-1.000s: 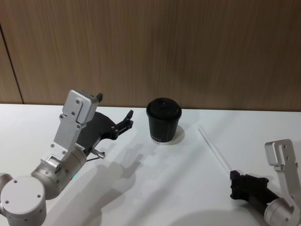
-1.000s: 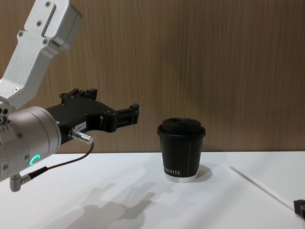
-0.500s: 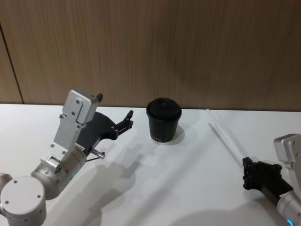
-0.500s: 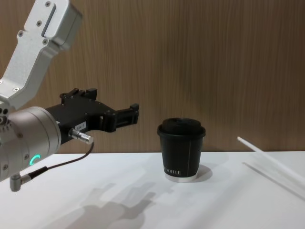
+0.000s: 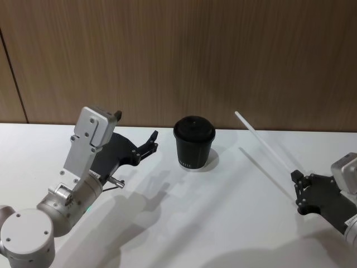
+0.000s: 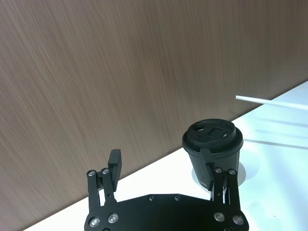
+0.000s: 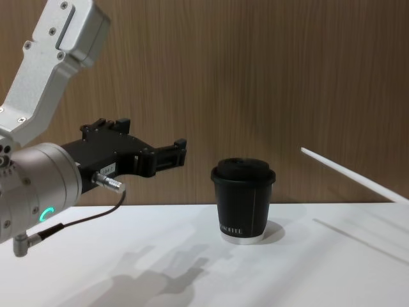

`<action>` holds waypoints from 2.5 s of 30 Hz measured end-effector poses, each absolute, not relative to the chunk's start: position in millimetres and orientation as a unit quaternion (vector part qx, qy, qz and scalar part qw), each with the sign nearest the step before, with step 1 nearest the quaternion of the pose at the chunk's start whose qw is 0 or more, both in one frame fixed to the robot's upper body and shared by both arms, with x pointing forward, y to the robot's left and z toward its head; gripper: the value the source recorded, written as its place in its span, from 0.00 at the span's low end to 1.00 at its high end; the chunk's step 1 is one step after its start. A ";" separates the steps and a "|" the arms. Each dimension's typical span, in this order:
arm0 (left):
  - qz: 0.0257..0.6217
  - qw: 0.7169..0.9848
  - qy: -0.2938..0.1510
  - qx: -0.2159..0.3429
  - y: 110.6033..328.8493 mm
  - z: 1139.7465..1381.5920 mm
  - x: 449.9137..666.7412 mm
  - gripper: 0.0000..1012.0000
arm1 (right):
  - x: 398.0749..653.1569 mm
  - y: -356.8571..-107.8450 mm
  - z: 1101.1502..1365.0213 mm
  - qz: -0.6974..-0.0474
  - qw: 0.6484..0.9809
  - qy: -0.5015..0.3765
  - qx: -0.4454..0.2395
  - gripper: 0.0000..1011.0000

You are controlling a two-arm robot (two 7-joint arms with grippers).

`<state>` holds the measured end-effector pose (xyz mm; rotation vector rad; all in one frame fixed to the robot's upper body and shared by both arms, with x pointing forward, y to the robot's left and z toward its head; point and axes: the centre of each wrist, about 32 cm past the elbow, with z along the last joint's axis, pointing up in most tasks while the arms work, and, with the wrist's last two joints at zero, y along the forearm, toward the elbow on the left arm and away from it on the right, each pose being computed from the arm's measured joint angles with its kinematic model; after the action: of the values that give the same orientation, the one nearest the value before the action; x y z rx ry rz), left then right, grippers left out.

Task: Pick up the straw with one hand, pass it to the other hand, and insert it into the cup.

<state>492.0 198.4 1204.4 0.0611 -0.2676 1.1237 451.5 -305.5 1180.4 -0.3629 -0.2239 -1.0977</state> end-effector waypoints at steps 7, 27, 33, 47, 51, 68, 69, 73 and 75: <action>0.531 0.837 -0.126 0.029 198.4 1204.4 492.0 0.99 | 452.8 -315.0 1191.4 -0.483 0.846 -0.149 -0.169 0.00; 0.531 0.837 -0.126 0.029 198.4 1204.4 492.0 0.99 | 463.3 -329.0 1239.6 -0.359 0.876 -0.283 -0.154 0.00; 0.531 0.837 -0.126 0.029 198.4 1204.4 492.0 0.99 | 467.0 -326.9 1248.7 -0.336 0.881 -0.298 -0.150 0.00; 0.531 0.837 -0.126 0.029 198.4 1204.4 492.0 0.99 | 470.3 -321.2 1256.3 -0.314 0.892 -0.296 -0.134 0.00; 0.531 0.837 -0.126 0.029 198.4 1204.4 492.0 0.99 | 470.4 -319.7 1256.8 -0.311 0.894 -0.295 -0.132 0.00; 0.531 0.837 -0.126 0.029 198.4 1204.4 492.0 0.99 | 470.7 -316.2 1258.3 -0.303 0.898 -0.292 -0.127 0.00; 0.531 0.837 -0.126 0.029 198.4 1204.4 492.0 0.99 | 470.7 -316.1 1258.3 -0.303 0.898 -0.292 -0.127 0.00; 0.531 0.837 -0.126 0.029 198.4 1204.4 492.0 0.99 | 470.7 -315.8 1258.4 -0.302 0.899 -0.291 -0.126 0.00; 0.531 0.837 -0.126 0.029 198.4 1204.4 492.0 0.99 | 470.7 -315.6 1258.4 -0.302 0.899 -0.291 -0.126 0.00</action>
<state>492.0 198.4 1204.4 0.0612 -0.2676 1.1237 470.7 -315.6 1258.4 -0.2608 -0.6031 -0.6254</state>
